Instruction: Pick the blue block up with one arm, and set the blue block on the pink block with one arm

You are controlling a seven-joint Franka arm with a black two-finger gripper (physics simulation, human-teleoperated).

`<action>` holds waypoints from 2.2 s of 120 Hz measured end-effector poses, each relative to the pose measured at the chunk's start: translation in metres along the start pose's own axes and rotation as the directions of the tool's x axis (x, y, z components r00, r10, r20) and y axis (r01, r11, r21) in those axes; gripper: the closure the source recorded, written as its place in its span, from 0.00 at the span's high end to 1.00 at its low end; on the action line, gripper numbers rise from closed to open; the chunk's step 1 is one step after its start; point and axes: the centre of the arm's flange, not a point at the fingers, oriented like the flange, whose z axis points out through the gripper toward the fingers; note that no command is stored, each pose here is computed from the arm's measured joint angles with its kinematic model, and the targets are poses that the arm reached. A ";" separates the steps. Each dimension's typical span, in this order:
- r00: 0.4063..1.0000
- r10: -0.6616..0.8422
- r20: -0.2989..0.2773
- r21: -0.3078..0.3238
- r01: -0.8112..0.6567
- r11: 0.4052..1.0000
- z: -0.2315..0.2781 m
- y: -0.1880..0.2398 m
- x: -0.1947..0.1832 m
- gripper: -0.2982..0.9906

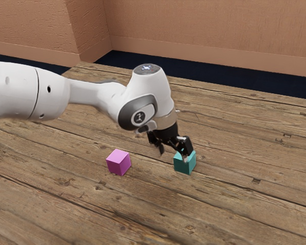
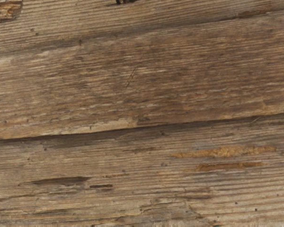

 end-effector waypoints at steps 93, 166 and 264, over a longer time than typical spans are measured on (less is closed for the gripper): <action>0.990 -0.043 -0.137 0.016 0.046 0.999 0.044 0.011 -0.042 0.77; 0.988 -0.042 -0.149 -0.004 0.042 0.999 0.071 0.024 -0.070 0.77; 0.993 0.015 -0.118 -0.011 -0.017 1.000 0.083 0.025 -0.088 0.77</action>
